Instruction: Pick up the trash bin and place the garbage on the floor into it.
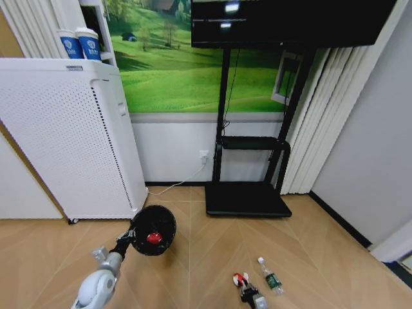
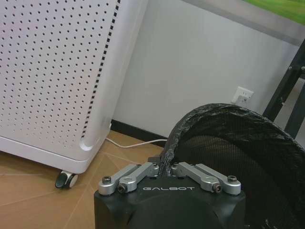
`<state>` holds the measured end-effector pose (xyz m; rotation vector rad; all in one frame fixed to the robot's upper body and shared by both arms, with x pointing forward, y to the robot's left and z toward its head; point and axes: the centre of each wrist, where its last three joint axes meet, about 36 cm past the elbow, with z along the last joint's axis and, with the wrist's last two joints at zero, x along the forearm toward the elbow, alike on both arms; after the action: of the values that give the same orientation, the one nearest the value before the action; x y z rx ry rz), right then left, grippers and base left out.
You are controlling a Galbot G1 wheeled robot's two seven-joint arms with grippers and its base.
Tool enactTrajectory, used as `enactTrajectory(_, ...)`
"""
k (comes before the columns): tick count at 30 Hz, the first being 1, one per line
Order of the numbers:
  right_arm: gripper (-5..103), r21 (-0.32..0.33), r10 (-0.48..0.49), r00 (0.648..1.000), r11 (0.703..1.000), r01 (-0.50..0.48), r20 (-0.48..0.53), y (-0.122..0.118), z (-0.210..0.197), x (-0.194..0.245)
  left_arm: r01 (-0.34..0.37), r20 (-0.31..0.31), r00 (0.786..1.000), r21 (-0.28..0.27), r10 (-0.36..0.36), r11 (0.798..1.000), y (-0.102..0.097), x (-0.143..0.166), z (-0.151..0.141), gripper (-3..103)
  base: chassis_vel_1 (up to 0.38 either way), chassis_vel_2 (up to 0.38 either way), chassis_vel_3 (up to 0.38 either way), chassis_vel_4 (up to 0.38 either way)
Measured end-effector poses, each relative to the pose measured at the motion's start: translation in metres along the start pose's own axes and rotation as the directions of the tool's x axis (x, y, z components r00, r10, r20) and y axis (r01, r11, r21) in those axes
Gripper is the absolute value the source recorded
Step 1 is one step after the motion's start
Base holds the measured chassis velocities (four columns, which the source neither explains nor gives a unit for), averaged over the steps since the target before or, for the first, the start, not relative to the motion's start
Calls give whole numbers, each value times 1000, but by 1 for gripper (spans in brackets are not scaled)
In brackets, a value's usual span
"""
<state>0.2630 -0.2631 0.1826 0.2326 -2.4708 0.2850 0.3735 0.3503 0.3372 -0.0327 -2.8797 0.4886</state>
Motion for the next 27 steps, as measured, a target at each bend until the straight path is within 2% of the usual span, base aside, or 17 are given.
enactTrajectory(5, 14, -21, -4, 997, 1000, 6, 80, -1, -9, 7, -20, -26, 999, -16, 20, 1000, -6, -3, 7, 4, 0, 0, 0, 0)
enactTrajectory(8, 14, -32, -13, 978, 999, 20, 207, -5, -35, 19, -51, -50, 998, -34, 49, 998, -14, -11, 14, 4, 0, 0, 0, 0)
enactTrajectory(9, 14, -32, -13, 978, 999, 20, 207, -5, -35, 19, -51, -50, 998, -34, 49, 998, -14, -11, 14, 4, 0, 0, 0, 0)
enactTrajectory(11, 14, -42, -34, 952, 998, 49, 305, -6, -61, 33, -76, -68, 995, -49, 73, 996, -21, -21, 17, 4, 0, 0, 0, 0)
enactTrajectory(12, 14, -42, -34, 952, 998, 49, 305, -6, -61, 33, -76, -68, 995, -49, 73, 996, -21, -21, 17, 4, 0, 0, 0, 0)
enactTrajectory(14, 14, -45, -63, 904, 995, 91, 422, -6, -95, 55, -97, -97, 991, -61, 91, 993, -30, -35, 24, 4, 0, 0, 0, 0)
enactTrajectory(16, 14, -45, -68, 897, 994, 97, 436, -6, -100, 59, -105, -104, 990, -64, 98, 992, -32, -38, 26, 4, 0, 0, 0, 0)
enactTrajectory(18, 14, -41, -87, 861, 991, 124, 500, -3, -121, 83, -150, -139, 981, -81, 138, 985, -47, -50, 36, 4, 0, 0, 0, 0)
enactTrajectory(19, 14, -41, -87, 861, 991, 124, 500, -3, -121, 83, -150, -139, 981, -81, 138, 985, -47, -50, 36, 4, 0, 0, 0, 0)
enactTrajectory(21, 14, -33, -108, 839, 988, 148, 533, 3, -136, 103, -219, -163, 965, -81, 204, 972, -63, -58, 43, 4, 0, 0, 0, 0)
enactTrajectory(22, 14, -33, -108, 839, 988, 148, 533, 3, -136, 103, -219, -163, 965, -81, 204, 972, -63, -58, 43, 4, 0, 0, 0, 0)
enactTrajectory(24, 14, -17, -145, 817, 982, 186, 558, 14, -146, 122, -342, -207, 924, -77, 321, 936, -82, -63, 51, 4, 0, 0, 0, 0)
enactTrajectory(25, 14, -17, -145, 817, 982, 186, 558, 14, -146, 122, -342, -207, 924, -77, 321, 936, -82, -63, 51, 4, 0, 0, 0, 0)
enactTrajectory(27, 14, -1, -170, 805, 978, 207, 568, 20, -148, 130, -433, -230, 885, -85, 405, 897, -94, -64, 55, 4, 0, 0, 0, 0)
